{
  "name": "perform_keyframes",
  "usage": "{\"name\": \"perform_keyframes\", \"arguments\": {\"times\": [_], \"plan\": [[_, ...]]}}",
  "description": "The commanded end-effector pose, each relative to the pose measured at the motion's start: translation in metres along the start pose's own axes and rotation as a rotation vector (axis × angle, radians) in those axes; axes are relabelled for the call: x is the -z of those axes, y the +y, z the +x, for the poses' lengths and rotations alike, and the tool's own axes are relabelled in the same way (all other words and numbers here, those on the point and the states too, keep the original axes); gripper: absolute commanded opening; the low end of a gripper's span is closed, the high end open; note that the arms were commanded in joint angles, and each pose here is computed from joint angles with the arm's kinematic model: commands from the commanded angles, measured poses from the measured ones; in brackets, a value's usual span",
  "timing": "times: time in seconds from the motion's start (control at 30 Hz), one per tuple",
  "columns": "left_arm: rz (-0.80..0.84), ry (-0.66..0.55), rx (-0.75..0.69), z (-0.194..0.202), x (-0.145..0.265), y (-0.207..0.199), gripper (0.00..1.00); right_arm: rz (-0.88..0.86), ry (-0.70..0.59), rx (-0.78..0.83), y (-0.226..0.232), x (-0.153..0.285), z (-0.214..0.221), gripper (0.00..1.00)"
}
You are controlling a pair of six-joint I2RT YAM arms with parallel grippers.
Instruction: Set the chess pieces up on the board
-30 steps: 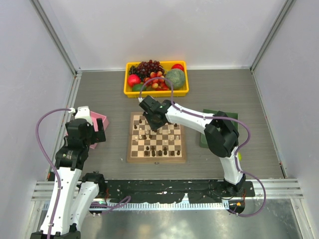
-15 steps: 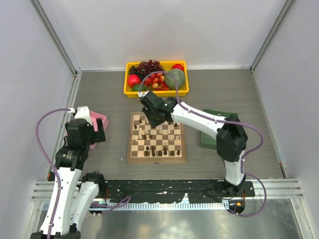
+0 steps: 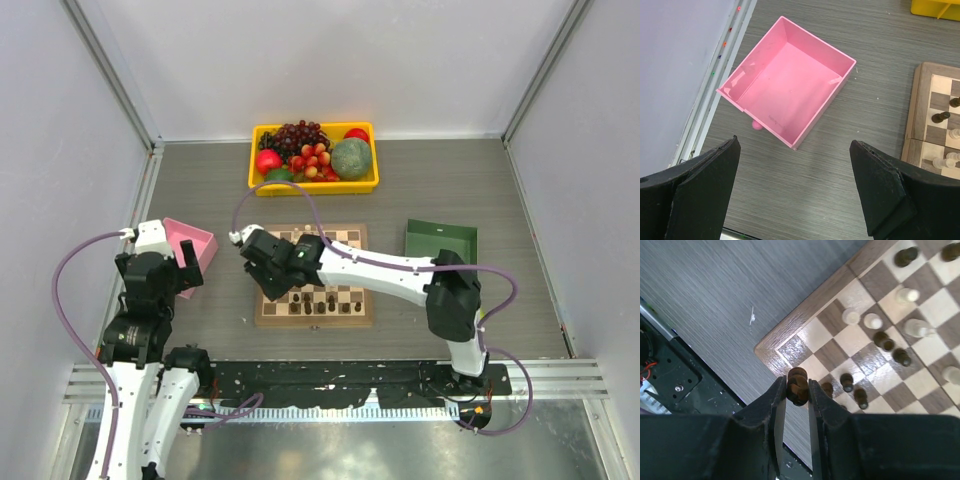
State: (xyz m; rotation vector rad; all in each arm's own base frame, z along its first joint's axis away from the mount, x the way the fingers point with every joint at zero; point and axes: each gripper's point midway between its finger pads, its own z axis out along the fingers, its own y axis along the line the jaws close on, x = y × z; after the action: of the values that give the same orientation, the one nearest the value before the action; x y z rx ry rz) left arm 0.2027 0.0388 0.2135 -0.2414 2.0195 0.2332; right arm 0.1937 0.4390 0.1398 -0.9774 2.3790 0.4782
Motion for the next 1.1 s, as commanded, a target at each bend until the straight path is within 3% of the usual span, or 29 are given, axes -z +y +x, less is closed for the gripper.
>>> {"name": "perform_keyframes", "arguments": {"times": [0.0,0.3,1.07], "plan": [[-0.027,-0.048,0.03,-0.011,0.0,0.004,0.99,-0.018,0.011,0.001,0.011,-0.013,-0.001,0.19],[-0.025,-0.039,0.024,-0.011,-0.002,0.003,0.99,0.014,0.075,0.018,0.01,-0.038,0.024,0.19],[-0.019,-0.025,0.018,-0.008,-0.004,0.002,0.99,0.039,0.139,0.035,0.002,-0.043,0.051,0.2]]}}
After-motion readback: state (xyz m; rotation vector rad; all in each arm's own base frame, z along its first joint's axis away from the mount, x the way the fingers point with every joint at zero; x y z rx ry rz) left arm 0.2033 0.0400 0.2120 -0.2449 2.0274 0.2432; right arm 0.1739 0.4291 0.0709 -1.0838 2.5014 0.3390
